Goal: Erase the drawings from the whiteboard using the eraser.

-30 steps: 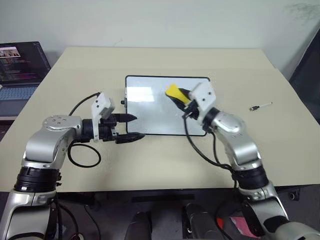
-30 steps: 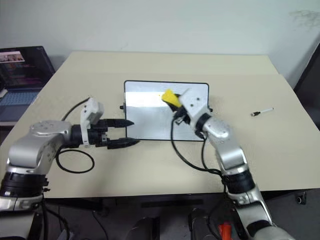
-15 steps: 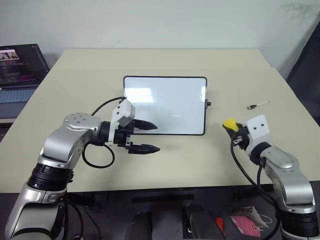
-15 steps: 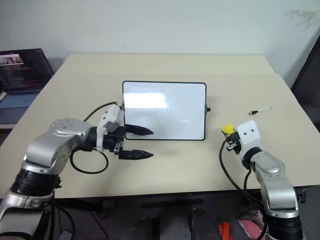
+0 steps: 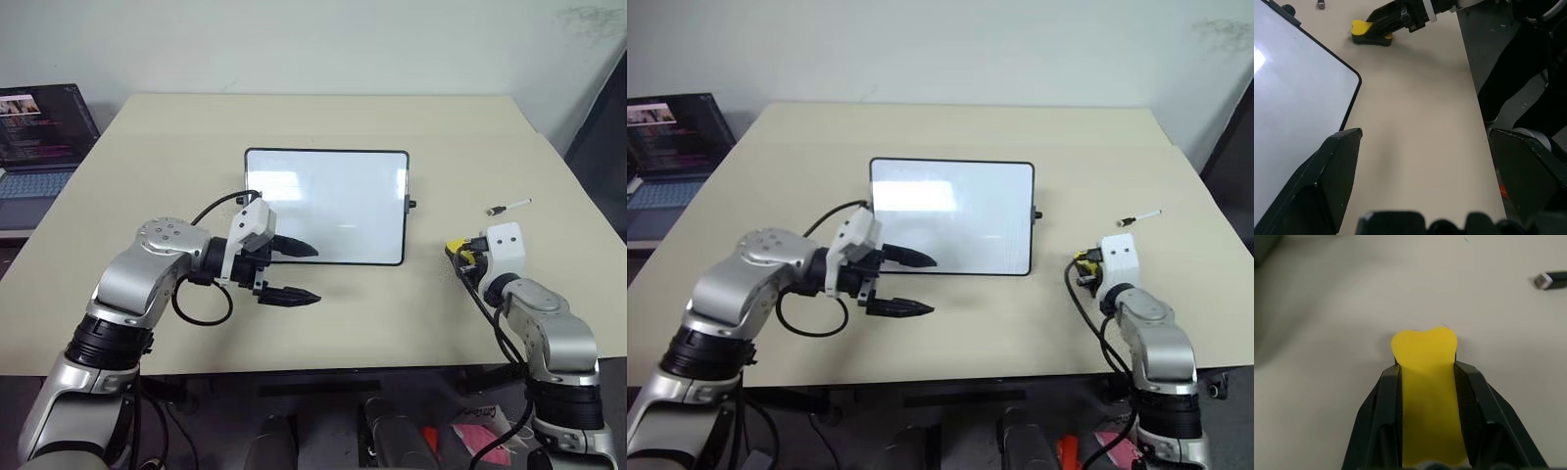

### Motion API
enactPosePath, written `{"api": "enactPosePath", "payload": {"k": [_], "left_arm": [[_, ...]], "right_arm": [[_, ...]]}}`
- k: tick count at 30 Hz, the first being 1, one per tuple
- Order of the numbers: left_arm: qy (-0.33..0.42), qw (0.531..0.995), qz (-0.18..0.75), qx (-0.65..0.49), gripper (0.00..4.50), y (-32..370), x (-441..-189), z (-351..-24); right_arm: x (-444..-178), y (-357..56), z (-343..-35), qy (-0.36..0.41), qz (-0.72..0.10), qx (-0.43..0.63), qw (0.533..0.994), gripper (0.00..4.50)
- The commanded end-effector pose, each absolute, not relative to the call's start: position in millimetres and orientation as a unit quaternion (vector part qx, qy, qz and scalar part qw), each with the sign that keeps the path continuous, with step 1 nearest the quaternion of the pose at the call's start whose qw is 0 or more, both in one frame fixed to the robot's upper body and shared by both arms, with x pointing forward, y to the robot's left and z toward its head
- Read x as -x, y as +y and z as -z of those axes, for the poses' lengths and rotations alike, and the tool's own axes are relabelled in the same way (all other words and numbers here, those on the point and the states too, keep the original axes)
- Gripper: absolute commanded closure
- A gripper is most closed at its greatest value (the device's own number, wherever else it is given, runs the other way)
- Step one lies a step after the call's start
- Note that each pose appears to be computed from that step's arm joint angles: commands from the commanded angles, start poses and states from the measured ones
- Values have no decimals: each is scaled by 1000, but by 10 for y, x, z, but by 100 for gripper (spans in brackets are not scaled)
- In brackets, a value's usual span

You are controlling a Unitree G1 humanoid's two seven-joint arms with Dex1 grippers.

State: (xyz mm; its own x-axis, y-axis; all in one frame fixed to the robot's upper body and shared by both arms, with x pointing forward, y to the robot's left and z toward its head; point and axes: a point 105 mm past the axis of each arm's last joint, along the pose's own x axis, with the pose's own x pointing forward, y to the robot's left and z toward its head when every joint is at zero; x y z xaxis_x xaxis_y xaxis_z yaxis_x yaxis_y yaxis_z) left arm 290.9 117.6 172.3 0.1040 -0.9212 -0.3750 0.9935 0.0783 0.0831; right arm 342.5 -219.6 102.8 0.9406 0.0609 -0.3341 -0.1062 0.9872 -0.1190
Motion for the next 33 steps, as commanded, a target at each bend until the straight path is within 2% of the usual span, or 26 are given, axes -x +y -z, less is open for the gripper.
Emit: {"api": "enactPosePath", "payload": {"k": [1, 16, 26, 30, 33], "left_arm": [[100, 726, 658, -171, 0, 1189, -2885, -1784], [103, 731, 652, -172, 0, 1229, -2888, -1760], [106, 749, 633, -165, 0, 1268, -2932, -1717], [91, 795, 585, -133, 0, 1369, -3047, -1785], [55, 846, 521, -96, 0, 1509, -3145, -1834]], "right_arm": [[-3472, -2319, -1141, 147, -11, 46, 988, 336], [-3555, -2330, -1179, 135, 1, -8, 991, 336], [-3570, -2312, -1223, 122, -3, -17, 992, 3], [-3518, -2249, -1500, 54, -23, -5, 998, 3], [-3360, -2198, -1726, -21, -21, 24, 999, 3]]}}
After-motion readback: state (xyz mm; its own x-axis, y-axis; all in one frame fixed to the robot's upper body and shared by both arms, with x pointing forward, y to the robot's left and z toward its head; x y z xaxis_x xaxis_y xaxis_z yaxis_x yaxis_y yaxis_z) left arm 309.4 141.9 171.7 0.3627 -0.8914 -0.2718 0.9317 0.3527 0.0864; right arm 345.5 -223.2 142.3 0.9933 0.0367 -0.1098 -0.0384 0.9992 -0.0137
